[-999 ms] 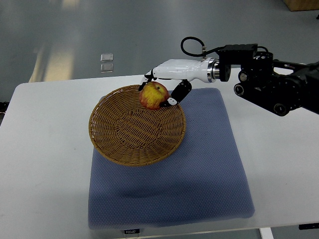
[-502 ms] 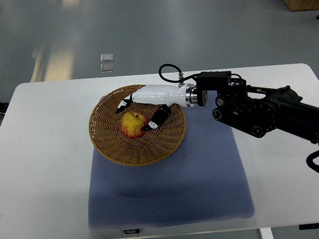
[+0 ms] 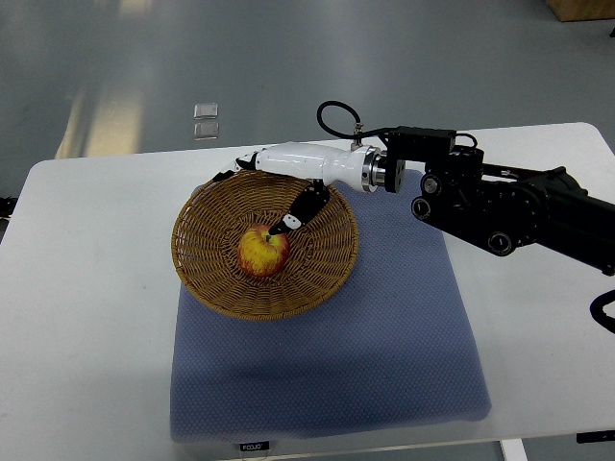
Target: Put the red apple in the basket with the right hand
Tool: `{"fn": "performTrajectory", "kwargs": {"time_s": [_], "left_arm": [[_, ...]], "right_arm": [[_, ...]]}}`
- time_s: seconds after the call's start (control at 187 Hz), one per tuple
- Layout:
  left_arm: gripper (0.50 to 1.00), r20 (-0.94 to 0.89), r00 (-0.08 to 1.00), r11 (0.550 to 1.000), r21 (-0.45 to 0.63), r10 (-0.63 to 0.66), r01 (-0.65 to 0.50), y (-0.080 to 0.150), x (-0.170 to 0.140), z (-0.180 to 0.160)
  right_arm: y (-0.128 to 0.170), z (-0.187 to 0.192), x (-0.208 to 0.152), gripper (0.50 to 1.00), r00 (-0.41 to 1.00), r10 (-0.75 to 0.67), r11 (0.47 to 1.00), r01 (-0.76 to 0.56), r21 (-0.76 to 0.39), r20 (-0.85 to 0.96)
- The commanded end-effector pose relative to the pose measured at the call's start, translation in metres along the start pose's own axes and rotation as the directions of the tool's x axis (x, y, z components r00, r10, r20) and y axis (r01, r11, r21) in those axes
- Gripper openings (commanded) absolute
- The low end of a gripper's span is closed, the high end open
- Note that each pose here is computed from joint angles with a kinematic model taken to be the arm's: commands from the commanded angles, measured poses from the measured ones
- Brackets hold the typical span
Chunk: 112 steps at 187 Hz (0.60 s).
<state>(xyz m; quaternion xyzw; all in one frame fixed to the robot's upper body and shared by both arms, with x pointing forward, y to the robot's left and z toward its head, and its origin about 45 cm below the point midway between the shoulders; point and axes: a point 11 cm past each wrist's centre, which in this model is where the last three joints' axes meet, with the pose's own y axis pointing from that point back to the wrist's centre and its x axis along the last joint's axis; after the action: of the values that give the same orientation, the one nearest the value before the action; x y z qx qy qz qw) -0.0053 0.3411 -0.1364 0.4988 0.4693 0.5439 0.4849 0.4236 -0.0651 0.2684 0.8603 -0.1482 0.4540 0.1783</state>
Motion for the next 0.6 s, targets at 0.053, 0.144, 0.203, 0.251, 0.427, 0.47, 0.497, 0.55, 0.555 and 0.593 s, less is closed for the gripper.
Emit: {"fn": "performTrajectory", "kwargs": {"time_s": [0.053,0.144,0.203,0.251,0.427,0.47,0.497,0.55,0.555,0.593], "left_arm": [[1.000,0.000,1.000,1.000,0.000,0.001,-0.001,0.000,0.000,0.000],[1.000,0.000,1.000,1.000,0.000,0.000,0.000,0.000,0.000,0.000],[1.000,0.000,1.000,1.000,0.000,0.000,0.000,0.000,0.000,0.000],[1.000,0.000,1.000,1.000,0.000,0.000,0.000,0.000,0.000,0.000],[1.000,0.000,1.000,1.000,0.000,0.000,0.000,0.000,0.000,0.000],[1.000,0.000,1.000,1.000,0.000,0.000,0.000,0.000,0.000,0.000],[1.000,0.000,1.000,1.000,0.000,0.000,0.000,0.000,0.000,0.000],[1.000,0.000,1.000,1.000,0.000,0.000,0.000,0.000,0.000,0.000],[1.000,0.000,1.000,1.000,0.000,0.000,0.000,0.000,0.000,0.000],[1.000,0.000,1.000,1.000,0.000,0.000,0.000,0.000,0.000,0.000]], "right_arm": [[0.010,0.005,0.020,0.913,0.996,0.076,0.997,-0.076,-0.004,0.054],[0.014,0.006,0.030,0.913,0.986,0.125,0.992,-0.125,0.000,0.111],[0.020,0.010,0.038,0.915,0.950,0.198,0.979,-0.203,-0.006,0.241],[0.028,0.019,0.042,0.915,0.910,0.246,0.967,-0.251,-0.029,0.332],[0.052,0.050,0.039,0.915,0.716,0.390,0.912,-0.386,-0.137,0.579],[0.058,0.057,0.035,0.915,0.650,0.420,0.895,-0.414,-0.168,0.633],[0.062,0.063,0.032,0.915,0.602,0.442,0.881,-0.431,-0.195,0.665],[0.069,0.075,0.026,0.915,0.528,0.477,0.859,-0.451,-0.244,0.703],[0.069,0.075,0.026,0.915,0.528,0.477,0.858,-0.451,-0.244,0.703],[0.071,0.080,0.023,0.915,0.499,0.492,0.849,-0.457,-0.266,0.713]]}}
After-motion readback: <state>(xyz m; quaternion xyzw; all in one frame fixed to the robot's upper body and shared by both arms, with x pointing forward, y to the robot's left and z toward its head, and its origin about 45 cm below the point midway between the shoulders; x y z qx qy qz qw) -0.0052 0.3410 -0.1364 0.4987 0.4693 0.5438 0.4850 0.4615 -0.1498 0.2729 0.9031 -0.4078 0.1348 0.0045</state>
